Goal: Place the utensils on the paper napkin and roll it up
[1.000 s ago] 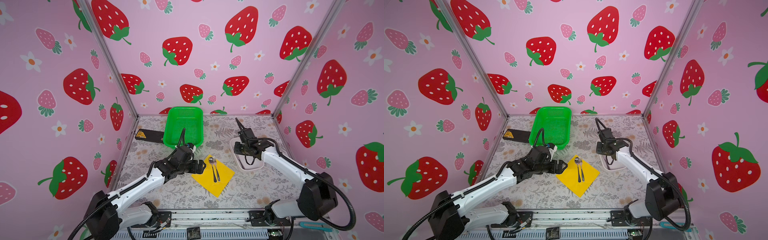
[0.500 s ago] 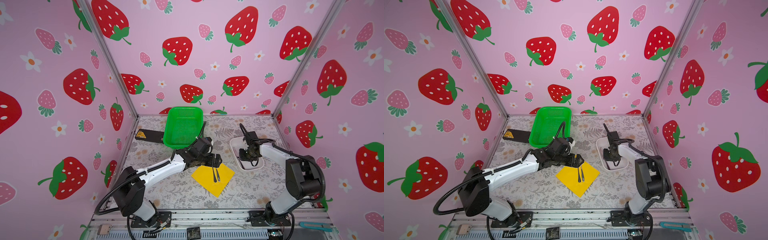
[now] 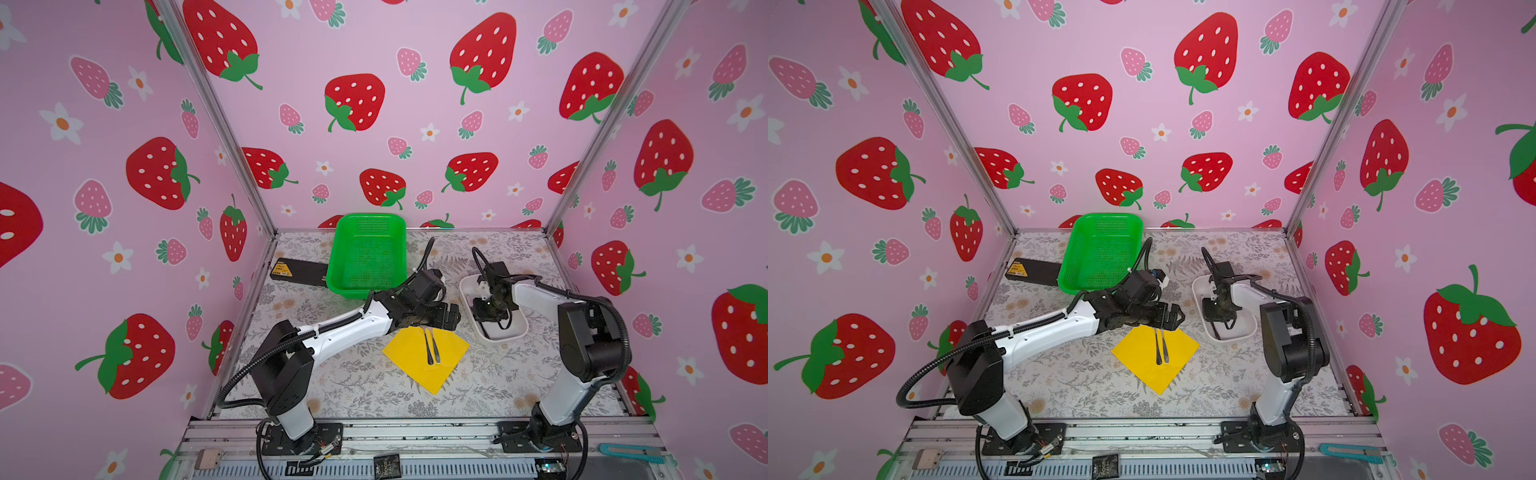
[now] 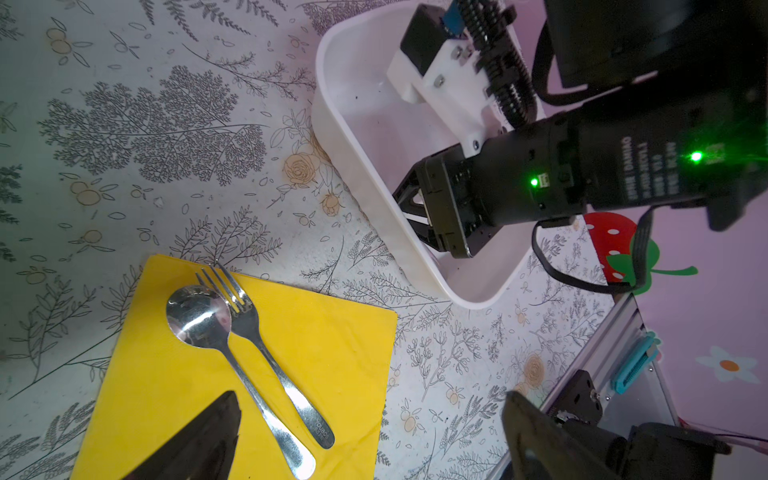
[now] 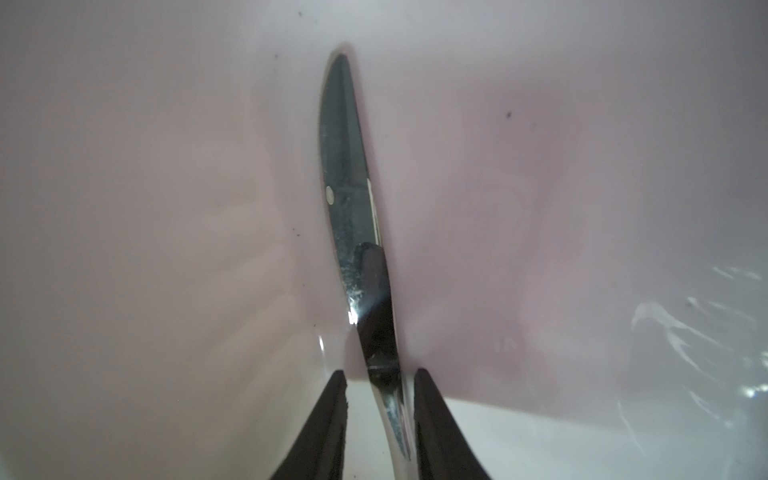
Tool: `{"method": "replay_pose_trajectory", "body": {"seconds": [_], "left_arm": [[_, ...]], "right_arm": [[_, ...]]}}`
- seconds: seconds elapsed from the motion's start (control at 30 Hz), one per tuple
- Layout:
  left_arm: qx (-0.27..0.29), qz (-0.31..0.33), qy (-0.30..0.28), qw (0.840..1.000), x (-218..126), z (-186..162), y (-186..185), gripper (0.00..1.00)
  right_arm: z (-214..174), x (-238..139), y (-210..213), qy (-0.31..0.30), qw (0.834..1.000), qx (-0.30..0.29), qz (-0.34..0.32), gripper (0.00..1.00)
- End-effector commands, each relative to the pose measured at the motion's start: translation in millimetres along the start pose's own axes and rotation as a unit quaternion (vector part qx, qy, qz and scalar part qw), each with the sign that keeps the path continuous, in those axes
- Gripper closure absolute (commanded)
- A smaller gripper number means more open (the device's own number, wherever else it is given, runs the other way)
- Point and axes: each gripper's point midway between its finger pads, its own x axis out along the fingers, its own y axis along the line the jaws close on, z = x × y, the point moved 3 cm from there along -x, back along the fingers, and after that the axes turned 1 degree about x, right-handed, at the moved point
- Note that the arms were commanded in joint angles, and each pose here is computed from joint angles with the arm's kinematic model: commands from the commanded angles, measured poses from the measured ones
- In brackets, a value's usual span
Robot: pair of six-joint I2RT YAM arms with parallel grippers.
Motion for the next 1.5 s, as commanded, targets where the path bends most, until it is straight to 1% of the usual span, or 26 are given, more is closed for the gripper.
{"method": "replay_pose_trajectory", "body": {"seconds": [0.0, 0.07, 0.13, 0.27, 0.37, 0.53, 0.67, 0.8, 0.93, 1.0, 1.07, 1.23, 1.33, 1.47], "left_arm": [[0.004, 0.007, -0.015, 1.0, -6, 13, -4, 0.01], [0.007, 0.005, -0.012, 1.0, -5, 14, -6, 0.01], [0.01, 0.003, -0.01, 1.0, -4, 15, -7, 0.01], [0.013, 0.006, -0.012, 1.0, -6, 15, -7, 0.01], [0.013, 0.011, -0.013, 1.0, -8, 15, -5, 0.01], [0.011, 0.018, -0.018, 1.0, -12, 13, -1, 0.01], [0.012, 0.027, -0.024, 0.999, -17, 11, 3, 0.01], [0.012, 0.027, -0.027, 0.999, -20, 10, 5, 0.01], [0.012, 0.025, -0.031, 0.999, -22, 10, 5, 0.01], [0.015, 0.022, -0.031, 0.999, -23, 9, 5, 0.01], [0.016, 0.019, -0.032, 0.999, -25, 8, 5, 0.01], [0.023, 0.019, -0.033, 0.999, -33, 7, 5, 0.01], [0.033, 0.021, -0.03, 0.999, -41, 10, 2, 0.01], [0.028, 0.027, -0.03, 0.999, -47, 5, 6, 0.01]], "right_arm": [[-17, 5, -6, 0.033, 0.999, -0.018, -0.027, 0.7], [-20, 10, -10, 0.041, 0.998, -0.024, -0.041, 0.7], [-21, 12, -18, 0.042, 0.996, -0.023, -0.074, 0.72], [-15, 12, -25, 0.026, 0.994, -0.014, -0.103, 0.76], [-7, 11, -27, 0.009, 0.994, -0.001, -0.106, 0.79], [12, 6, -33, -0.021, 0.993, 0.025, -0.115, 0.82], [20, 0, -33, -0.029, 0.993, 0.022, -0.11, 0.85], [15, -8, -24, -0.016, 0.996, 0.018, -0.083, 0.82], [0, -14, -19, 0.009, 0.998, 0.02, -0.065, 0.71], [-9, -14, -21, 0.032, 0.997, 0.018, -0.073, 0.7], [-12, -17, -24, 0.036, 0.996, 0.021, -0.084, 0.69], [-8, -27, -20, 0.023, 0.997, 0.019, -0.074, 0.64], [-15, -23, -24, 0.03, 0.996, 0.025, -0.083, 0.64], [-25, -16, -28, 0.044, 0.995, 0.027, -0.09, 0.64]]}}
